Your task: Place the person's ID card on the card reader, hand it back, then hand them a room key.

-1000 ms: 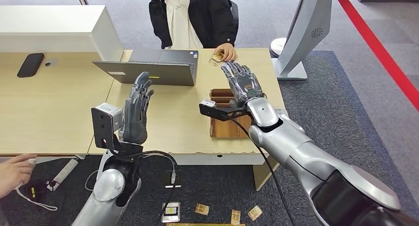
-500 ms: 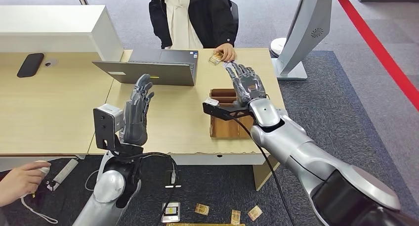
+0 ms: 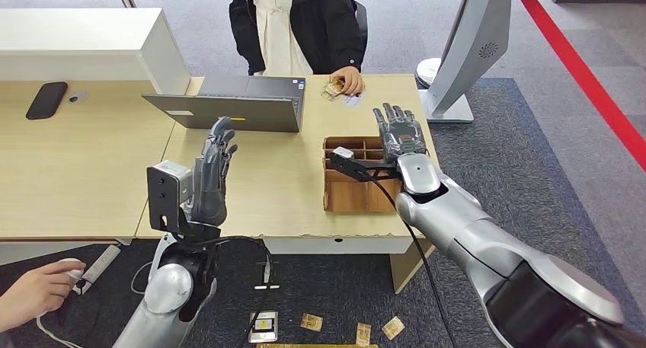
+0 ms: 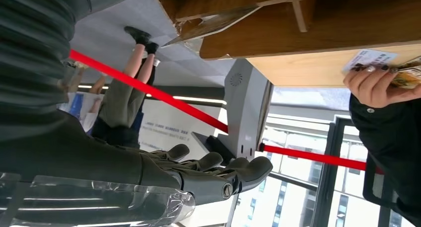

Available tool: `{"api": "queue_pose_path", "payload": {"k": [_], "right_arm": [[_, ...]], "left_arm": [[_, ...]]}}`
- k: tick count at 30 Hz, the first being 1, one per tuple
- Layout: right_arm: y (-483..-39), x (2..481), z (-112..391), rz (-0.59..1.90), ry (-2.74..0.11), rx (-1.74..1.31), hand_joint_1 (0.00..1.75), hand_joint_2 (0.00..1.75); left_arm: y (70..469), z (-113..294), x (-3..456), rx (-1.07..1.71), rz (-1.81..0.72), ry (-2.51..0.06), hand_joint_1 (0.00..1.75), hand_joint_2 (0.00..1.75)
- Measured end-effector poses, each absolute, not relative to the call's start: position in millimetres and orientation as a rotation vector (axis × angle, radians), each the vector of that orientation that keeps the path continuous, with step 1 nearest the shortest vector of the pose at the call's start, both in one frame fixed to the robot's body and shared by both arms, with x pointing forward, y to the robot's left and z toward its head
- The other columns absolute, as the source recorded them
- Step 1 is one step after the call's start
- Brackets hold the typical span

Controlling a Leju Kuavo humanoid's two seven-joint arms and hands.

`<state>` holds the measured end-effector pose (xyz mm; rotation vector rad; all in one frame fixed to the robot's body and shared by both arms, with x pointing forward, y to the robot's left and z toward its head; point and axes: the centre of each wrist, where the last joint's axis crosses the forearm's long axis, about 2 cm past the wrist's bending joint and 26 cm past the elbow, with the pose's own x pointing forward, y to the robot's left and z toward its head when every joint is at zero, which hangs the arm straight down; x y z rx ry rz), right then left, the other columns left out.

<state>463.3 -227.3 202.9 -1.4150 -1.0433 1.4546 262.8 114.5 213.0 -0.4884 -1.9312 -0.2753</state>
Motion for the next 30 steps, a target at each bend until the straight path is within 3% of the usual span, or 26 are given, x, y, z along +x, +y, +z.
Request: {"api": "queue_pose_path", "payload": {"k": [30], "right_arm": [[-245, 465, 199, 1.446, -0.978, -1.451, 0.0, 1.75]], "left_arm": [[115, 212, 260, -0.486, -0.279, -1.927, 0.0, 0.0]]}}
